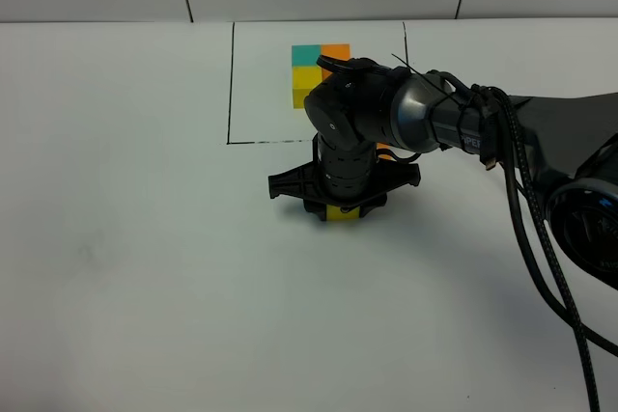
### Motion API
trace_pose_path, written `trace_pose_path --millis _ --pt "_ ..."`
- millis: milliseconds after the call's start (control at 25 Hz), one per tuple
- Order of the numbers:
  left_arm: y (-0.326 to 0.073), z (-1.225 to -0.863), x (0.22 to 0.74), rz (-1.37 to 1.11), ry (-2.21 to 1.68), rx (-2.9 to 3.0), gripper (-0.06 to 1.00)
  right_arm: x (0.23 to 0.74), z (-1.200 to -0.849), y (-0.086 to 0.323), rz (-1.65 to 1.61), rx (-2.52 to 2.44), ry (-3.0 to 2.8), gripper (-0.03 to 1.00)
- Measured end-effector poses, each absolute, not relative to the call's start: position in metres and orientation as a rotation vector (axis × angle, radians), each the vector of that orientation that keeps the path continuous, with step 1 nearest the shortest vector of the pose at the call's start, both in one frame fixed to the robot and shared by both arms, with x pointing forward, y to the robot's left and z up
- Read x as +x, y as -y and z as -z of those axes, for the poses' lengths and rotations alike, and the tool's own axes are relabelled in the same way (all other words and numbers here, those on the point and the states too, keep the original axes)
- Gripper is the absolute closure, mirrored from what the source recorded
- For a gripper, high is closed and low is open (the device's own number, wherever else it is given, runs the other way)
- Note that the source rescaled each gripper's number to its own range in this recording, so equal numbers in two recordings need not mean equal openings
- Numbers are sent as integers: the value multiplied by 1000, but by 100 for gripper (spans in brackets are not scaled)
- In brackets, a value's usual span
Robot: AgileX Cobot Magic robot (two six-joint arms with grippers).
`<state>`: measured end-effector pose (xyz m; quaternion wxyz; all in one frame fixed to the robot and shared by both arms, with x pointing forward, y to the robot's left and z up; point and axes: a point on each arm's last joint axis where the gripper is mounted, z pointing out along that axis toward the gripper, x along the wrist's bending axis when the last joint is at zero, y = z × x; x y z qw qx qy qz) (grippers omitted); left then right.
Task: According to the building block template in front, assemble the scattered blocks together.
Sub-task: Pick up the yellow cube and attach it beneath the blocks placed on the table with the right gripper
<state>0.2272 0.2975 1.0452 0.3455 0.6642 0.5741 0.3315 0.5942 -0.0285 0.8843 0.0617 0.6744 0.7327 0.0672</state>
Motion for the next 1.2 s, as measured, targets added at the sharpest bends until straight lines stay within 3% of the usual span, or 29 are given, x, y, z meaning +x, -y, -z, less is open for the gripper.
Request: trace_pose_path --millis 1200 --pt "-297 -1045 227 -861 -1490 1724 32 597 -885 28 -235 2033 -2190 95"
